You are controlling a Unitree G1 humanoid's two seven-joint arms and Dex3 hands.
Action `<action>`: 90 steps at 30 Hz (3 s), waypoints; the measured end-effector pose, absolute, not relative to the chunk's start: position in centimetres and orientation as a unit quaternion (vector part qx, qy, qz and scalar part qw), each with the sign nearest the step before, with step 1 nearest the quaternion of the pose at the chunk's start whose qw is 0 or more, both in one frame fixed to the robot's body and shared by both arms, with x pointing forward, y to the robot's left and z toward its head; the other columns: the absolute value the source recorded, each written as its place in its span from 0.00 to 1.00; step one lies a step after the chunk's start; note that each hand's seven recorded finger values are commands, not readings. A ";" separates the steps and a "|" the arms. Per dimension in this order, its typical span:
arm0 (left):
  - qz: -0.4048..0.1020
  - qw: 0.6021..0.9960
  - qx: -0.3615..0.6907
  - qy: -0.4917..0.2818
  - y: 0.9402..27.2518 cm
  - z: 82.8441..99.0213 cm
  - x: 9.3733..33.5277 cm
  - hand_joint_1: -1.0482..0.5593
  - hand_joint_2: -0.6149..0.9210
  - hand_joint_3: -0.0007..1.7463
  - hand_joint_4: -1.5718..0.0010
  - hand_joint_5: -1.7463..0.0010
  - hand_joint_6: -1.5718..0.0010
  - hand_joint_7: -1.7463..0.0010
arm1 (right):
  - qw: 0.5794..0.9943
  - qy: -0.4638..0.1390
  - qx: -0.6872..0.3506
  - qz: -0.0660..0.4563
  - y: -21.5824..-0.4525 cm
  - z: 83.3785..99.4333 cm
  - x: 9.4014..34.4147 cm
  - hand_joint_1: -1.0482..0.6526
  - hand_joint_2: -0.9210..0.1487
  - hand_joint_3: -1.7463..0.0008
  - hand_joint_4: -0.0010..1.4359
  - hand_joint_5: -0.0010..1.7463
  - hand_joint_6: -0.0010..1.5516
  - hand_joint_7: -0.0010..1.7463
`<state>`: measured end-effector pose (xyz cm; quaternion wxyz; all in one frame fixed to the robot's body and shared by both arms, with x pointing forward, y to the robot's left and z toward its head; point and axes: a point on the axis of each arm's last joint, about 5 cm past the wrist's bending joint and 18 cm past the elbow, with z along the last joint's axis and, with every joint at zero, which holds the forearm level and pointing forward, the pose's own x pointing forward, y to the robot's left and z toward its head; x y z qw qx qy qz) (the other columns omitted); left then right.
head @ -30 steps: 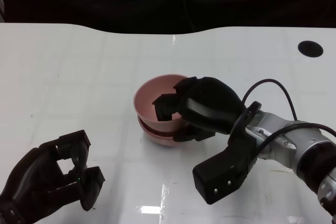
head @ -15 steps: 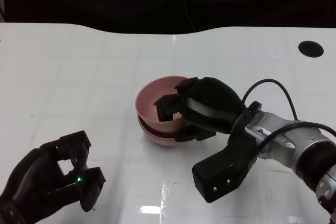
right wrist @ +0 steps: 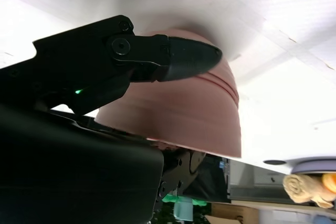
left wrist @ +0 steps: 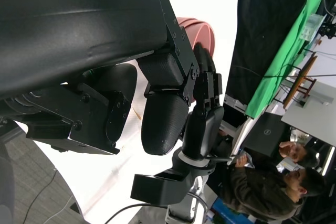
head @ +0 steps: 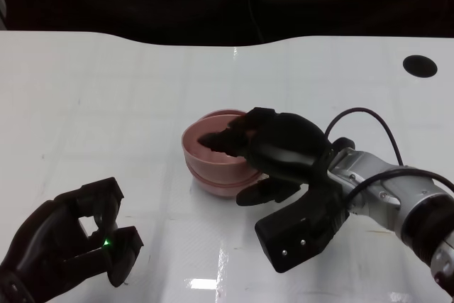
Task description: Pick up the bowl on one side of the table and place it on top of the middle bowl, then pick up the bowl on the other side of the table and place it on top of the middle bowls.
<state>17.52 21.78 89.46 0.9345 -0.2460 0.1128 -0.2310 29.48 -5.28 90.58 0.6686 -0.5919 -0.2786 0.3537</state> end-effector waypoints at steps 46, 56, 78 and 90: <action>-0.217 0.939 -0.238 0.121 21.6 89.8 17.5 0.82 1.00 0.85 0.28 0.00 0.40 0.00 | 0.713 -0.382 -0.516 0.282 -8.9 91.3 27.9 0.23 0.00 0.82 0.06 0.02 0.14 0.04; -0.215 0.939 -0.240 0.123 22.1 89.6 17.5 0.83 1.00 0.89 0.22 0.00 0.36 0.00 | 0.845 -0.382 -0.349 0.136 -12.9 88.3 25.1 0.41 0.00 0.90 0.35 0.06 0.37 0.03; -0.216 0.939 -0.237 0.119 22.7 89.6 17.8 0.82 1.00 0.85 0.22 0.00 0.40 0.00 | 0.970 -0.220 -0.095 0.035 -14.8 85.5 19.0 0.55 0.34 0.38 0.58 0.99 0.57 0.69; -0.207 0.939 -0.244 0.125 22.7 89.7 17.6 0.81 1.00 0.85 0.27 0.00 0.45 0.00 | 0.987 -0.143 0.039 0.070 -14.4 84.4 17.4 0.58 0.23 0.37 0.56 1.00 0.42 0.91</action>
